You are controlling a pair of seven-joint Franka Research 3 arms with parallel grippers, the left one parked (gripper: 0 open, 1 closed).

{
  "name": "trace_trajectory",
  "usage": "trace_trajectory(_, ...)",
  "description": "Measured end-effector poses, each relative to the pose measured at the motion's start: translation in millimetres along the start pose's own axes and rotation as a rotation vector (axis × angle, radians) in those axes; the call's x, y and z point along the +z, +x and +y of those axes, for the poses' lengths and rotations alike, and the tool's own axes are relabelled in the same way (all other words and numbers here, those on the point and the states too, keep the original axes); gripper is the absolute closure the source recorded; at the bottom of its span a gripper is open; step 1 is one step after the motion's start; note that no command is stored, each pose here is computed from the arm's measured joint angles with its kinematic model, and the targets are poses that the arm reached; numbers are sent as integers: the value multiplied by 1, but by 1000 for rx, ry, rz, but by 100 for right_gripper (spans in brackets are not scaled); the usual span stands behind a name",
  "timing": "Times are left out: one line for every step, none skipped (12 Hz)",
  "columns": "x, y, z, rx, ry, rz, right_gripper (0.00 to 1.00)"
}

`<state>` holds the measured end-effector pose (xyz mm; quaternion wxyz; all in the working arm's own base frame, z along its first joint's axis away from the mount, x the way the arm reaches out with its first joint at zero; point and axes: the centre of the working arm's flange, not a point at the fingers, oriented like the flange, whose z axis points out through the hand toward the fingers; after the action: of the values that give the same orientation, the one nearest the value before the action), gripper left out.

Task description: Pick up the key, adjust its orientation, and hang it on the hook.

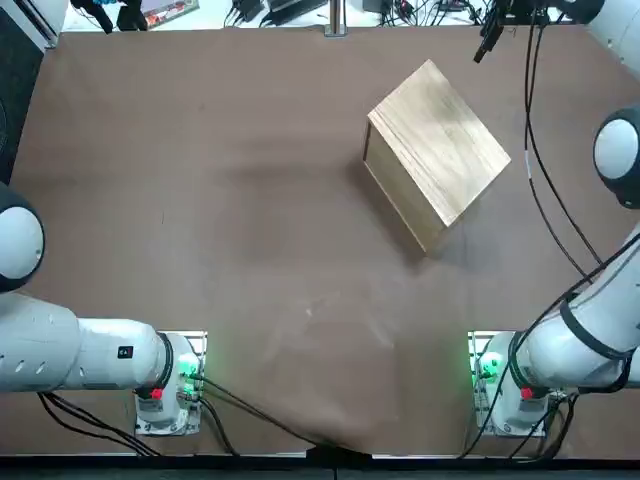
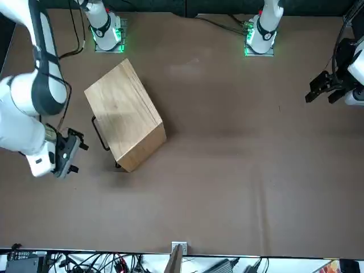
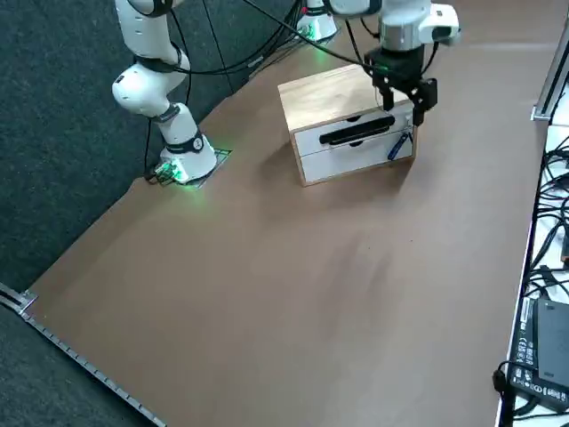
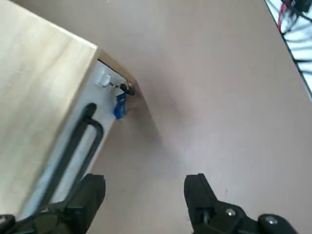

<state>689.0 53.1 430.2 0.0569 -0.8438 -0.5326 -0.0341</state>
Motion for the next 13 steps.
trace_trajectory(-12,-2,-5,45,6,-6,0)
trace_trajectory(-25,-4,-10,95,12,-11,0)
trace_trajectory(-39,-5,-16,148,16,-17,0)
trace_trajectory(-52,-7,-23,202,17,-21,0)
trace_trajectory(-66,-9,-29,255,18,-27,0)
trace_trajectory(-78,-10,-36,308,20,-33,0)
trace_trajectory(-90,-13,-43,367,22,-41,0)
trace_trajectory(-102,-17,-49,427,22,-48,0)
trace_trajectory(-114,-21,-54,491,18,-51,0)
trace_trajectory(-124,-25,-58,556,9,-52,0)
trace_trajectory(-136,-29,-62,616,-5,-55,0)
trace_trajectory(-146,-33,-68,676,-19,-65,0)
trace_trajectory(-155,-37,-74,738,-27,-78,0)
